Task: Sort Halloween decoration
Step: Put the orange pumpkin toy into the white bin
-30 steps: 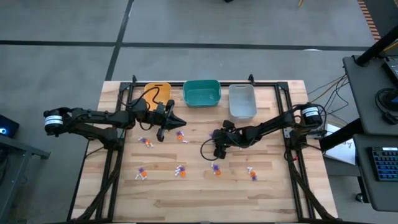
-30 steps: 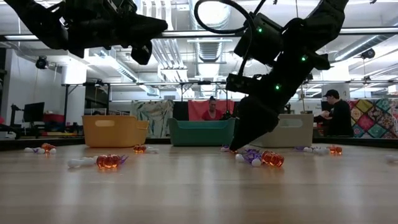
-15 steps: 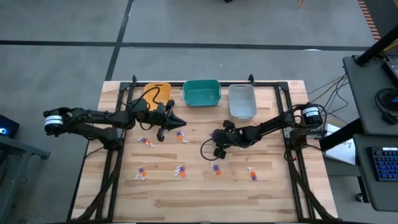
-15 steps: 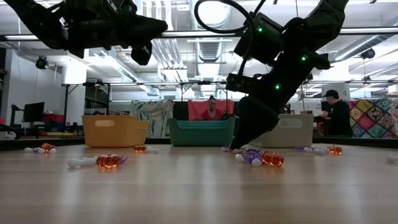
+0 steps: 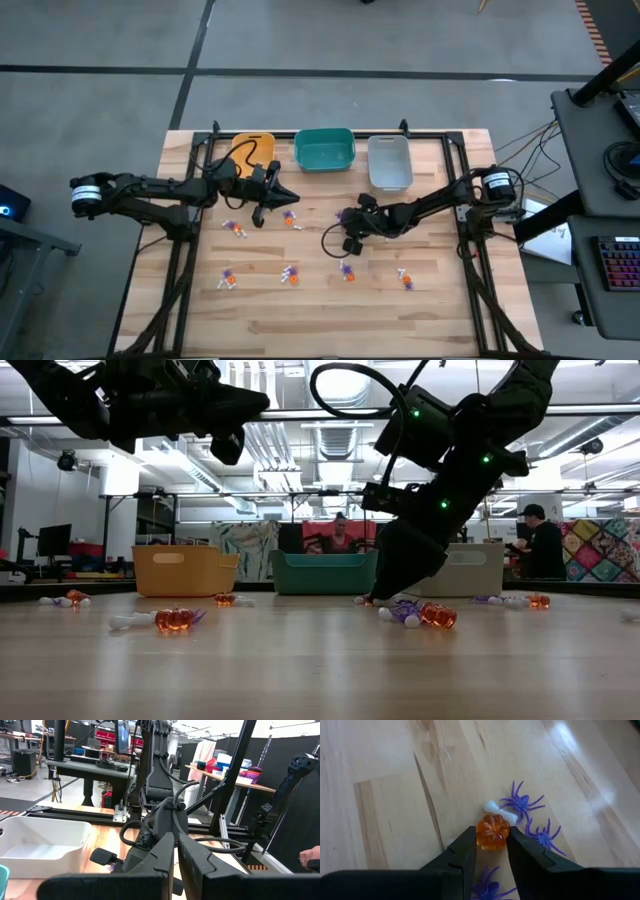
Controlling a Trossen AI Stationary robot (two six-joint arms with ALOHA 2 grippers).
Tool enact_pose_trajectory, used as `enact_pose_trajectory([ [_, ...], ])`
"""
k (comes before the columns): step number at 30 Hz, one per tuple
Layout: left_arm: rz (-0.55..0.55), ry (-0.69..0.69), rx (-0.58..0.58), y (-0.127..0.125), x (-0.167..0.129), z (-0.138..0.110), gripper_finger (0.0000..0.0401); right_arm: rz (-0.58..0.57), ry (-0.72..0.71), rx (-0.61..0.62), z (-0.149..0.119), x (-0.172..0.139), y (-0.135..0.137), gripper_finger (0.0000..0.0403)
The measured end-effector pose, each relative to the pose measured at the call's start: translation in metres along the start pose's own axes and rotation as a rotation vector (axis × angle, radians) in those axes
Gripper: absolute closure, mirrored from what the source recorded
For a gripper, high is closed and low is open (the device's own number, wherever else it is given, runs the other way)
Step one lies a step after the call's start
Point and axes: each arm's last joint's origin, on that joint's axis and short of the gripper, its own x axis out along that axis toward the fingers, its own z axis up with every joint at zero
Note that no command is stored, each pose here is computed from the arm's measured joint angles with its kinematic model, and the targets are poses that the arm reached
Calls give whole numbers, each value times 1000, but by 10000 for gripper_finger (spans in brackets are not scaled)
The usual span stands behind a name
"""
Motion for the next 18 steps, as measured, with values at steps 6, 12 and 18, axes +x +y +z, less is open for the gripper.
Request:
enact_pose_trajectory([
  [6,0,0,0,0,0,0,394,1,-2,1,0,0,0,300],
  [12,0,-2,1,0,0,0,395,1,-5,12,0,0,0,282],
  [18,-1,-3,1,0,0,1,395,-2,-9,19,0,0,0,265],
])
